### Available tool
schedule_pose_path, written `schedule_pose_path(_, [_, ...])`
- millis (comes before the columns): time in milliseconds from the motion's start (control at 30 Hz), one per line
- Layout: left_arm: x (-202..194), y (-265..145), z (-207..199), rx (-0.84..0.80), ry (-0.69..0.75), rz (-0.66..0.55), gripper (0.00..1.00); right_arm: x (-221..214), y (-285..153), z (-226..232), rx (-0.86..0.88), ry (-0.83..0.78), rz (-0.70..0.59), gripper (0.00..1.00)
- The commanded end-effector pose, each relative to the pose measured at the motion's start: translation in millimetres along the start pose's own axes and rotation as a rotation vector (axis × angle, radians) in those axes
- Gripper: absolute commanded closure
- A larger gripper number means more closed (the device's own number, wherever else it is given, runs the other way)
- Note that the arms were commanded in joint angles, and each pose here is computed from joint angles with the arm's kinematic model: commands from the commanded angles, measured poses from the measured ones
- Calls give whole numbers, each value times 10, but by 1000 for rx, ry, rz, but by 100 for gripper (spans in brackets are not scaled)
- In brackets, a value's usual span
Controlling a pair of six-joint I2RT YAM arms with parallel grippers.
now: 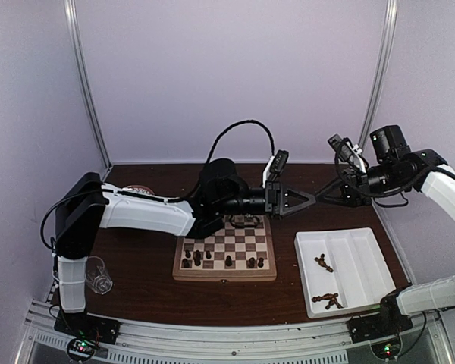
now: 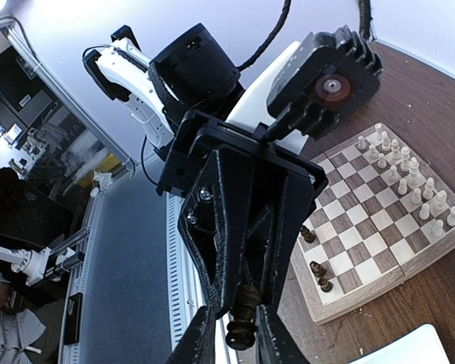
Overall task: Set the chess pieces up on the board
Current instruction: Pass from the left arm to the right
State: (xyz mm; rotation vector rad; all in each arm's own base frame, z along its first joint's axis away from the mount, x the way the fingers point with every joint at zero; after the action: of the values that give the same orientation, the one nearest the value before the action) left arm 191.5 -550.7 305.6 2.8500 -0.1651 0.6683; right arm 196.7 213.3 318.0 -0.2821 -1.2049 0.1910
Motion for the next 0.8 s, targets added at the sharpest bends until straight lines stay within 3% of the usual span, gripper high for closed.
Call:
schedule_pose_path(0, [117, -53, -89, -31, 36, -46, 92, 8, -5, 54, 5, -15, -3, 82])
schedule_pose_path(167, [117, -65, -79, -30, 35, -50, 92, 14, 10, 18, 3, -8, -6, 92])
schedule_pose_path(233, [107, -71, -58, -26, 32, -51, 87, 11, 9, -3, -9, -9, -1, 94])
schedule_pose_path(367, [112, -184, 40, 30, 20, -63, 60, 2, -18, -109, -95, -58, 72, 96])
schedule_pose_path(400, [112, -251, 76, 59, 22, -65, 44, -24, -12, -131, -122, -76, 116, 96])
schedule_pose_path(533, [83, -654, 309, 259, 22, -66, 3, -162, 133, -189, -178, -156, 292, 97])
schedule_pose_path(667, [103, -1197, 358, 522, 120, -91, 2, -349, 380, -297, -207, -215, 448, 97])
schedule_pose_path(767, [215, -1741, 212, 840, 291, -126, 3, -460, 546, -416, -219, -238, 547, 97])
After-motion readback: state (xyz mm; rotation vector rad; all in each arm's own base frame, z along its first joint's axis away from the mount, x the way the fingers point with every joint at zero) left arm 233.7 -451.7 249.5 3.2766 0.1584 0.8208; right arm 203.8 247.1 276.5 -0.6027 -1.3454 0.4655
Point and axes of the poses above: each gripper's point midway between its finger pads, its own y axis out along the fingers, its own z axis along the line the jaws close on, x = y × z, the point moved 1 cm from there along -y, back along the fingers, and after that the axes turned 9 degrees about -y, right-handed, at the moved point
